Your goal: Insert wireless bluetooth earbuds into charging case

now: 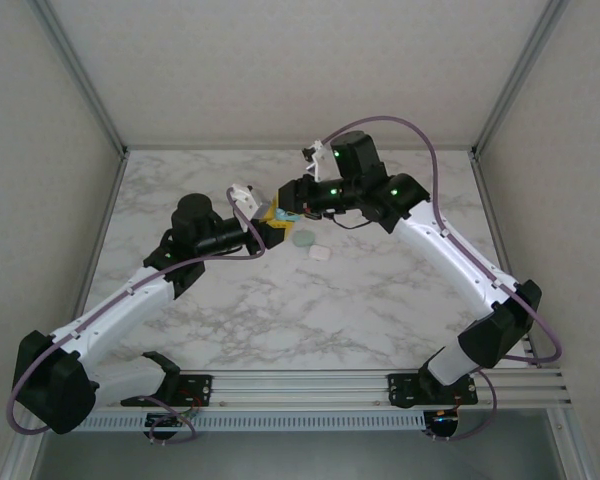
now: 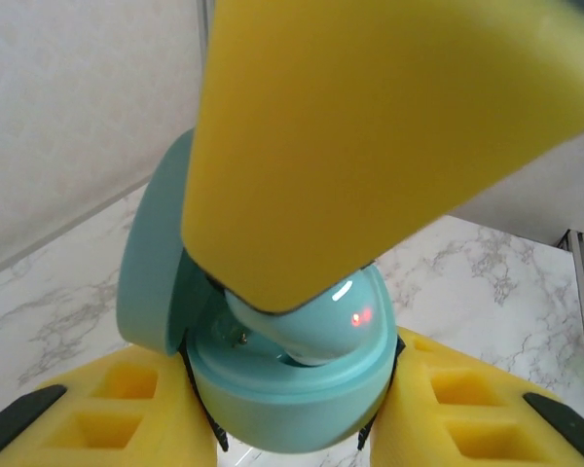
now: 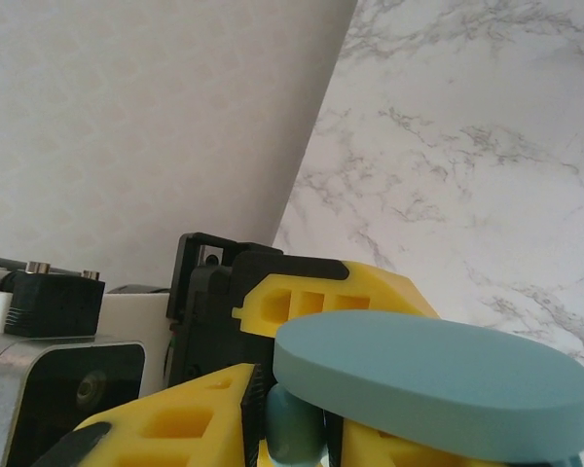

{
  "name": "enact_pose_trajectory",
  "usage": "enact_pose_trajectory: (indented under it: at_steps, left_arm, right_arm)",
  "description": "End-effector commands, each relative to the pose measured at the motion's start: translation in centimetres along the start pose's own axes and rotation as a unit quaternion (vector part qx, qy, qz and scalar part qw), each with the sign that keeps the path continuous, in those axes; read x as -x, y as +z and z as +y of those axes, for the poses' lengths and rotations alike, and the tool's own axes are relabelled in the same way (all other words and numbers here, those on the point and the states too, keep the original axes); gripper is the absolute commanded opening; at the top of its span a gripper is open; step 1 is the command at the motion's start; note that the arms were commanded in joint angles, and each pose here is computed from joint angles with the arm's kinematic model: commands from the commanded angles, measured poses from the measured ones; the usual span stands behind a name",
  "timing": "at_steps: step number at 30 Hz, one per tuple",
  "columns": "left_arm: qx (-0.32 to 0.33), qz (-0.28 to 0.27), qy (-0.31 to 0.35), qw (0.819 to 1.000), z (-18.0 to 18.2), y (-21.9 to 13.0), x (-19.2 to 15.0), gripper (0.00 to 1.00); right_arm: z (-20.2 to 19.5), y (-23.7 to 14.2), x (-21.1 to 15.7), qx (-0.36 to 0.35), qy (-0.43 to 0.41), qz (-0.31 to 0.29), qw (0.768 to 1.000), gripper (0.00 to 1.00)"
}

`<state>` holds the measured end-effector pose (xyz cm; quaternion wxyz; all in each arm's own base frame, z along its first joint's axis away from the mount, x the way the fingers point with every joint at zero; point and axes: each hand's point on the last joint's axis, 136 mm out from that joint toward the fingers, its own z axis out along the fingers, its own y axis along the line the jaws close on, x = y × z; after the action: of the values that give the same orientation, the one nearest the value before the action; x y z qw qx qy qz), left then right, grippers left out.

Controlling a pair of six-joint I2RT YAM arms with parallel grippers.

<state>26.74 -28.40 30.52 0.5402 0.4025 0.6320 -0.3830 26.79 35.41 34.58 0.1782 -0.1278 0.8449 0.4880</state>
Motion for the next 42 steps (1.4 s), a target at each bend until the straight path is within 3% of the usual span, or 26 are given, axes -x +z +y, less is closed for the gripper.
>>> enact_pose_trajectory:
  at_steps: [1,27,35,42]
  left_arm:
    - [-0.009,-0.046,0.026,0.999,-0.9,-0.5,3.6,0.29]
    - [-0.008,-0.045,0.029,0.999,-0.9,-0.6,3.5,0.29]
    - [-0.004,-0.046,0.03,0.998,-0.8,-0.7,3.6,0.29]
    - [0.006,-0.036,0.027,0.999,-0.4,-0.5,3.0,0.29]
  right_arm:
    - [-1.0,0.3,-0.5,-0.035,-0.011,0.007,0.999,0.27]
    - [1.1,-2.7,1.4,-0.047,-0.049,-0.052,0.996,0.36]
    - [1.4,-2.5,1.0,-0.036,-0.045,-0.038,0.998,0.36]
    - [3.5,-5.7,0.9,-0.016,-0.083,-0.078,0.993,0.38]
